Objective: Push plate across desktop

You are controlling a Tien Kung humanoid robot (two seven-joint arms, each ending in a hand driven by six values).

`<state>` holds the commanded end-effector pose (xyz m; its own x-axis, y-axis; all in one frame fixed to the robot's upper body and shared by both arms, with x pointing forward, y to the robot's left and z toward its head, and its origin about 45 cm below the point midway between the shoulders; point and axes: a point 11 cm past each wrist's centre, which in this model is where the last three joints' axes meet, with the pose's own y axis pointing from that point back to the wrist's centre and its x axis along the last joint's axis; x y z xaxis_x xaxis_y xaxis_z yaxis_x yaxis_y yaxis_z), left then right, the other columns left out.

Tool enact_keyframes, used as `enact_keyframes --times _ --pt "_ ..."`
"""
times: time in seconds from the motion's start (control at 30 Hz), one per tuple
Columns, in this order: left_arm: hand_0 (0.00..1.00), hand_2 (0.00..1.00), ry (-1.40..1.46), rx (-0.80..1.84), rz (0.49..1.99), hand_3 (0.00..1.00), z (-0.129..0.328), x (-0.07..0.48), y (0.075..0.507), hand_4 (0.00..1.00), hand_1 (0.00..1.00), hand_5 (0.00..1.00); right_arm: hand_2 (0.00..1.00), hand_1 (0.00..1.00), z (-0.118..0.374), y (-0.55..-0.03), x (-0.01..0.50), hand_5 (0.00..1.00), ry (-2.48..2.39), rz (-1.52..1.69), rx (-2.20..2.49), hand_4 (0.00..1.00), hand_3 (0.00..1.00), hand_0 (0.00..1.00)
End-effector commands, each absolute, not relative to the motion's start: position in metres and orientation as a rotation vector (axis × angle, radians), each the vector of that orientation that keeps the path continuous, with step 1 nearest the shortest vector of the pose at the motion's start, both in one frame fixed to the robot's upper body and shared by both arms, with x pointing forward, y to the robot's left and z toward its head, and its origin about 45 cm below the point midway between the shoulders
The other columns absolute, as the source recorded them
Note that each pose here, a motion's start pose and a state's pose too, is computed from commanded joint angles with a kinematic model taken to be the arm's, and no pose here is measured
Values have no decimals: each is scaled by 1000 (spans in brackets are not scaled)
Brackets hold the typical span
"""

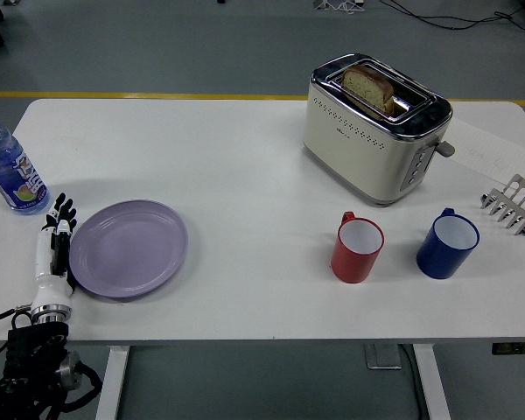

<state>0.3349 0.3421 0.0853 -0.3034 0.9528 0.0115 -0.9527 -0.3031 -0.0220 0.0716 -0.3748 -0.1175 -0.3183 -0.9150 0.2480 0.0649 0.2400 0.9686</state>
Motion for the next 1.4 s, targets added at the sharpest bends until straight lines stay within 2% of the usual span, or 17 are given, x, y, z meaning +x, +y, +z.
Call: enact_keyframes --times 1.4 --pt "924 958 54 -75 1755 942 89 349 285 512 924 998 579 477 -117 -375 74 319 -1537 -1256 833 173 544 514"
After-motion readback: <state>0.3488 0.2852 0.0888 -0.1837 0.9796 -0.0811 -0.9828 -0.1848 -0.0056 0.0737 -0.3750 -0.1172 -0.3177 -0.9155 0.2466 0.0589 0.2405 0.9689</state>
